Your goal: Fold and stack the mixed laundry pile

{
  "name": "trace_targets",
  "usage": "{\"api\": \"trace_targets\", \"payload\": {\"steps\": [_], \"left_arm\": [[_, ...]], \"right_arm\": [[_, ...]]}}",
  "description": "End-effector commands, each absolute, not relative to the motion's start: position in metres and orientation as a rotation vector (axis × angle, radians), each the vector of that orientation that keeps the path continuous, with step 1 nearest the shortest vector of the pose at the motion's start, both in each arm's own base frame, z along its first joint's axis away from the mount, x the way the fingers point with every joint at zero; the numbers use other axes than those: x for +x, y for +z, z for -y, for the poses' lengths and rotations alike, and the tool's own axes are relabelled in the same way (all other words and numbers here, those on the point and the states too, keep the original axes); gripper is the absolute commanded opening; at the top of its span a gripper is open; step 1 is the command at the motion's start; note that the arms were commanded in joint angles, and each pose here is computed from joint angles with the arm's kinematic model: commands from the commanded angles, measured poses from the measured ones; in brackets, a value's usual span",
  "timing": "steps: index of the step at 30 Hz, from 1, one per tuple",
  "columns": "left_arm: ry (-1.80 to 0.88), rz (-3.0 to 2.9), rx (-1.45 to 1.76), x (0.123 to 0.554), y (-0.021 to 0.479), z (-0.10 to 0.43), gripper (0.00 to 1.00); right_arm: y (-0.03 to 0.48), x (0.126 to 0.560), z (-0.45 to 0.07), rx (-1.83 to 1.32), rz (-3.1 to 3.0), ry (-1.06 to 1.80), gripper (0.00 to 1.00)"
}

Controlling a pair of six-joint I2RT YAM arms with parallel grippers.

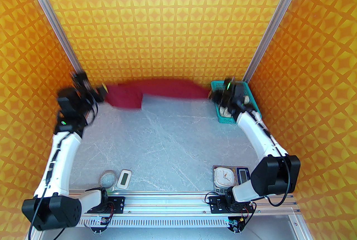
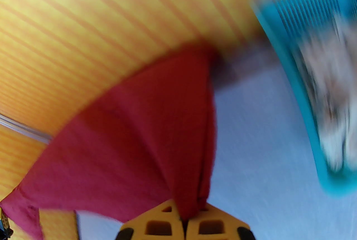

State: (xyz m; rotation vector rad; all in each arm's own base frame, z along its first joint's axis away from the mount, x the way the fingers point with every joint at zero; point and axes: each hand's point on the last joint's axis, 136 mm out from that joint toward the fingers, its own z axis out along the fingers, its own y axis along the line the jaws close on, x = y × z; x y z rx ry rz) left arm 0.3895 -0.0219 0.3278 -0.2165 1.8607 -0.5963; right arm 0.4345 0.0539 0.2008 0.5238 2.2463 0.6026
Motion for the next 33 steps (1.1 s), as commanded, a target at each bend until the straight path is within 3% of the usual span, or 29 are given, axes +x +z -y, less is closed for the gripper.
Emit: {"api": "trace_targets", "payload": {"steps": [1,7,13,23,24,25,26,29,33], "left_arm": [[-0.667,-1.912,-0.261,0.351,0.299,0.033,0.00],[-0.743,-2.133,-0.405,0.294,0.200,0.049,0.00],[-0.703,-2.301,-0.655,0.233,0.125,0.044,0.00],[-0.747,-2.352,-0.878,0.214,0.106,0.046,0.00],[-0.728,-2.352,-0.906,0.213,0.106,0.043,0.03],[-0.707,-2.355,-0.925,0.211,0.106,0.040,0.15],[-0.686,-2.355,-0.942,0.210,0.107,0.038,0.34],[-0.656,-2.313,-0.928,0.213,0.126,0.032,0.44],[-0.610,-2.274,-0.838,0.226,0.165,0.027,0.58]], "right_arm": [[0.177,0.412,-0.051,0.527,-2.256,0.608,0.00],[0.108,0.365,-0.045,0.579,-2.430,0.528,0.00],[0.077,0.324,-0.037,0.659,-2.497,0.466,0.00],[0.069,0.279,-0.016,0.707,-2.539,0.297,0.00],[0.071,0.276,-0.013,0.708,-2.534,0.271,0.00],[0.072,0.273,-0.011,0.709,-2.534,0.254,0.00],[0.073,0.270,-0.009,0.704,-2.533,0.241,0.00],[0.084,0.263,-0.007,0.676,-2.536,0.215,0.05],[0.113,0.257,-0.003,0.627,-2.516,0.180,0.30]]}}
